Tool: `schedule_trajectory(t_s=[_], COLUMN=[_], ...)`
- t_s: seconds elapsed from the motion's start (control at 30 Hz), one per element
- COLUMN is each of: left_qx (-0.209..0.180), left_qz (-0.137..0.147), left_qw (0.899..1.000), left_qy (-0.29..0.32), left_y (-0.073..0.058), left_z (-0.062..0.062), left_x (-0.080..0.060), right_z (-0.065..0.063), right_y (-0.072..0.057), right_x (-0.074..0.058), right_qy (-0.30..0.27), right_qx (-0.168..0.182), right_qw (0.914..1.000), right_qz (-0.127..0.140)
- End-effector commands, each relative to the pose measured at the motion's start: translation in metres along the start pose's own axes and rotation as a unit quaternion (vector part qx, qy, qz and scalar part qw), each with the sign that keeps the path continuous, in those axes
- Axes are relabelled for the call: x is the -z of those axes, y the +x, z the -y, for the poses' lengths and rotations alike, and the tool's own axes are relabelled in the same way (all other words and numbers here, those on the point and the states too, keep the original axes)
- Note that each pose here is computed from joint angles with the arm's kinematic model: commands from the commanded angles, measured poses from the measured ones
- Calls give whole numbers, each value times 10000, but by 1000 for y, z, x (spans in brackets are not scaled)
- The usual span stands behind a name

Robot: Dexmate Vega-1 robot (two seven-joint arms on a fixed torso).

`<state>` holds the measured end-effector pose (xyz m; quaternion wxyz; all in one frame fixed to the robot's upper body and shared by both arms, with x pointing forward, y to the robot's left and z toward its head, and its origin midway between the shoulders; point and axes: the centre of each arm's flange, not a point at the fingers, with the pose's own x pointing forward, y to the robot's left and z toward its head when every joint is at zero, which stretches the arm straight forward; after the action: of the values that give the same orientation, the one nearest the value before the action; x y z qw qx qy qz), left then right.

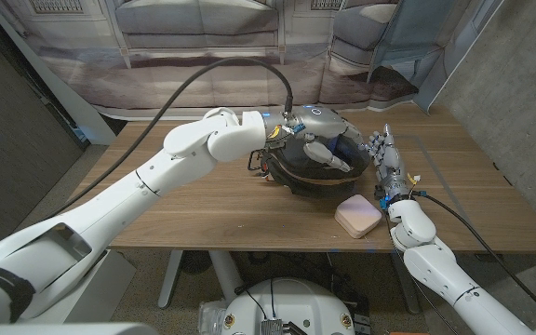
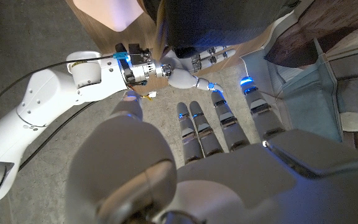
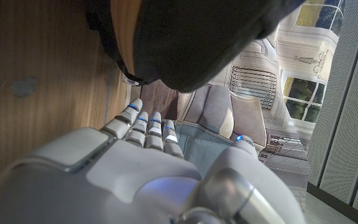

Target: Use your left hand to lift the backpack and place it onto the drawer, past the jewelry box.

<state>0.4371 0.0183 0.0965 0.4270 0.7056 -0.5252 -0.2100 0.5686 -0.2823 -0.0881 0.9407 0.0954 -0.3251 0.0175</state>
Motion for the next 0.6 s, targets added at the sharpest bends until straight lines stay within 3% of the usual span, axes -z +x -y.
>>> schedule_trajectory(t_s=[0.03, 0.6], left_qx=[-296, -702], left_qz=[-109, -100], left_qw=[9995, 9973], left_qy=[35, -185], left_y=[-4, -8], left_z=[-15, -16], left_x=[1, 4], right_z=[1, 4], right_y=[-1, 1], right_x=[0, -3], right_qy=[10, -5], right_qx=[7, -29], right_qw=[10000, 10000], right_qz=[11, 17])
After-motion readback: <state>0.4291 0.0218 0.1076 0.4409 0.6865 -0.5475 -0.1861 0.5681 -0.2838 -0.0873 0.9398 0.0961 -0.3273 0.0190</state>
